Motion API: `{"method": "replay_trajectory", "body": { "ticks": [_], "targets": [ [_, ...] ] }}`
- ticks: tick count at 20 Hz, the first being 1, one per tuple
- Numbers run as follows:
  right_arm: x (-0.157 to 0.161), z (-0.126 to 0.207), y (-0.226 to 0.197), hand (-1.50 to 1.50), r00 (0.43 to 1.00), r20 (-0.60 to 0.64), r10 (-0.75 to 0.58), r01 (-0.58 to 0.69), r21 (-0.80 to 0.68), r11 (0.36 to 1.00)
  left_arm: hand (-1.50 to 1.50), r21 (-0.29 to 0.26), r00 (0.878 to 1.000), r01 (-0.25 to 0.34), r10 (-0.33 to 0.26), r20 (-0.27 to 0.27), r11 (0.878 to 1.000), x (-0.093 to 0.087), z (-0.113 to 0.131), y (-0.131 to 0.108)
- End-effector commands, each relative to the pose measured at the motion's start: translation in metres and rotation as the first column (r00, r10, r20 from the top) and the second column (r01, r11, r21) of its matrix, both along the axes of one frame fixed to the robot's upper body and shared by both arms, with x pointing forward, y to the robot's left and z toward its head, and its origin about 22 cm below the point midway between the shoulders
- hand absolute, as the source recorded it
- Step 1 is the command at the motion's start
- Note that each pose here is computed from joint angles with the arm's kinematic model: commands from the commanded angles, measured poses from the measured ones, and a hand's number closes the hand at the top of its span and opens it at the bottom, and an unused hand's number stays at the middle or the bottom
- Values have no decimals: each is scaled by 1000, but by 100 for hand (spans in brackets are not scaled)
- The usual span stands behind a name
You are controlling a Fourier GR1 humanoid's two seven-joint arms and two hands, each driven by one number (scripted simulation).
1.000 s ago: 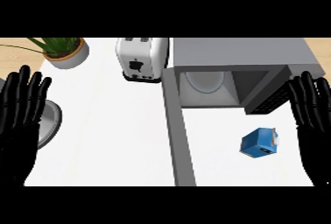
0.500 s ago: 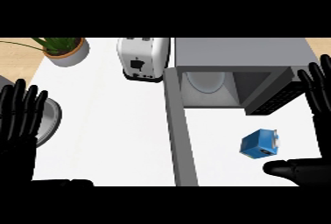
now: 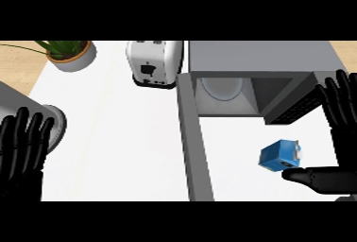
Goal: Pick up the milk, place it into the microwave and close the microwave
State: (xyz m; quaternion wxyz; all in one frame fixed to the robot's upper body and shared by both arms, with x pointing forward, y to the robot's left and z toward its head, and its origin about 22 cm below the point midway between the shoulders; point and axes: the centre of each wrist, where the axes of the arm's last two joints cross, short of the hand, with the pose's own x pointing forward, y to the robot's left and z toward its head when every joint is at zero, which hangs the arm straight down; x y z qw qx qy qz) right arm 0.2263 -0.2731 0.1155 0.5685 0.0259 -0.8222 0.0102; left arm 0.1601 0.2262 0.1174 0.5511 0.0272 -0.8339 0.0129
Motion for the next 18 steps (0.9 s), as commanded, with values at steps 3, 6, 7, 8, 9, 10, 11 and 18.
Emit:
{"method": "replay_trajectory", "body": {
  "ticks": [3,6,7,8,9,10,11,18],
  "targets": [
    [-2,-36,-24,-150,998,-62,-13,11,-25,1000,-150,1,1000,0,0,14,1000,-24,2,4],
    [-11,-46,-17,-150,997,-70,-20,19,-22,1000,-150,1,1000,-9,9,-6,1000,-13,3,7],
    [-16,-50,-33,-150,995,-95,-26,22,-43,999,-150,4,1000,-11,11,-3,1000,-21,14,-5],
    [-6,-66,-35,-150,994,-105,-41,35,-56,998,-150,15,1000,-1,1,-12,1000,-27,5,2],
    [-11,-78,-32,-150,991,-121,-59,53,-52,997,-150,28,1000,-5,4,19,1000,-38,-2,11],
    [-13,-73,-33,-150,992,-111,-55,48,-66,997,-150,13,1000,11,-11,-23,1000,-14,1,4],
    [-24,-97,-42,-150,989,-122,-79,70,-73,995,-150,11,1000,9,-9,-9,1000,-46,12,-5],
    [-25,-132,-49,-150,982,-161,-97,87,-71,994,-150,1,1000,28,-28,-1,1000,-40,14,-12]
  ]
}}
